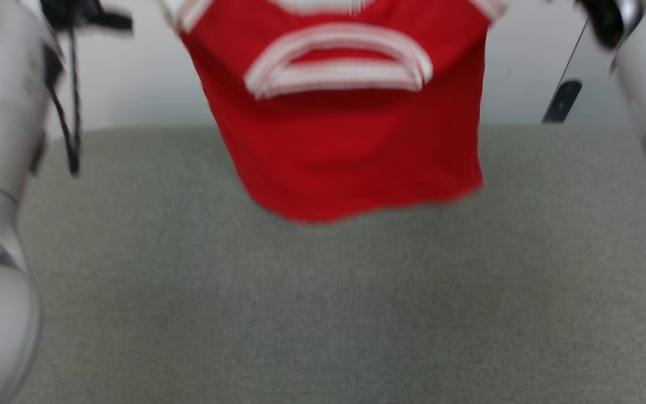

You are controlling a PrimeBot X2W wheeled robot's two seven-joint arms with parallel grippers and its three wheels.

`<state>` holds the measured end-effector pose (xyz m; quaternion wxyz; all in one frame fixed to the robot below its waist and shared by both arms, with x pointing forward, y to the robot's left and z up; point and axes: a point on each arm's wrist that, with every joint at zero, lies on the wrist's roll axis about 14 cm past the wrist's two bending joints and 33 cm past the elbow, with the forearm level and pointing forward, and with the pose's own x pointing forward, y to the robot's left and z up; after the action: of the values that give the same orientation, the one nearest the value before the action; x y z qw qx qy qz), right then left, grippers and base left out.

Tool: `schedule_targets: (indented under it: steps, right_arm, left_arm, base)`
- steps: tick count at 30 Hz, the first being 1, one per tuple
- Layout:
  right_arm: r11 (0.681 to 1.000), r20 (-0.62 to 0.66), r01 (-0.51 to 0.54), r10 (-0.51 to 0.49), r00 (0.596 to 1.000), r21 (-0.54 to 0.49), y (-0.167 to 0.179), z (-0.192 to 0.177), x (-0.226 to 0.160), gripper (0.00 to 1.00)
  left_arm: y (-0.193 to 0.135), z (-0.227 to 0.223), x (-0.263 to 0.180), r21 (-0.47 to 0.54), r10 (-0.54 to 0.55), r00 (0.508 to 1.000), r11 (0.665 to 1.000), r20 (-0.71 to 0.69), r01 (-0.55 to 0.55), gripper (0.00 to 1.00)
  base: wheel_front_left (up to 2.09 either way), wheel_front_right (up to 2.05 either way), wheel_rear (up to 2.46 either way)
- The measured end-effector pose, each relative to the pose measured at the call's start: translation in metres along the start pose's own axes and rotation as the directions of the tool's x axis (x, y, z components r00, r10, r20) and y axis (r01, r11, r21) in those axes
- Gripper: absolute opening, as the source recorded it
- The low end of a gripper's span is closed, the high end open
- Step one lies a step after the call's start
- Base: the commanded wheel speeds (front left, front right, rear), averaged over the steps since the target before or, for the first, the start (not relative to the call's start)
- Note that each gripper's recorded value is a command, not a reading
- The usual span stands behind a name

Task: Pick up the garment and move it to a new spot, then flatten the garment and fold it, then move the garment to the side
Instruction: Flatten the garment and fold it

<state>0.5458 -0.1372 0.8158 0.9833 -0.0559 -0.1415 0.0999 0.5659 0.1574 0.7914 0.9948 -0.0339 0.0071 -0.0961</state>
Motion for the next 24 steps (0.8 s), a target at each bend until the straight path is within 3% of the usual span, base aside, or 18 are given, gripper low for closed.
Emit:
schedule_targets:
  steps: [3, 13, 16, 21, 24]
  right_arm:
    - [1.000, 0.038, 0.000, 0.000, 0.999, -0.009, -0.003, 0.001, 0.018, 0.00]
    - [0.998, 0.105, 0.063, -0.064, 0.992, 0.011, -0.038, -0.051, 0.069, 0.00]
    - [0.996, 0.085, 0.088, -0.089, 0.992, 0.012, -0.050, -0.076, 0.080, 0.00]
    - [0.989, 0.224, 0.147, -0.144, 0.964, 0.004, -0.076, -0.065, 0.098, 0.00]
    - [0.986, 0.227, 0.166, -0.169, 0.959, 0.030, -0.074, -0.093, 0.106, 0.00]
  left_arm:
    - [0.001, 0.018, 0.018, -0.006, 0.003, 0.998, 1.000, 0.062, -0.003, 0.00]
    - [0.007, 0.041, 0.085, -0.058, 0.003, 0.969, 0.998, 0.246, 0.012, 0.00]
    - [0.004, 0.021, 0.108, -0.086, -0.009, 0.974, 0.996, 0.227, 0.030, 0.00]
    - [-0.006, 0.019, 0.138, -0.136, -0.041, 0.960, 0.987, 0.278, 0.082, 0.00]
    - [-0.003, -0.009, 0.158, -0.173, -0.036, 0.965, 0.981, 0.261, 0.084, 0.00]
  base:
    - [0.00, 0.00, 0.00]
    - [0.00, 0.00, 0.00]
    - [0.00, 0.00, 0.00]
    - [0.00, 0.00, 0.00]
    - [0.00, 0.00, 0.00]
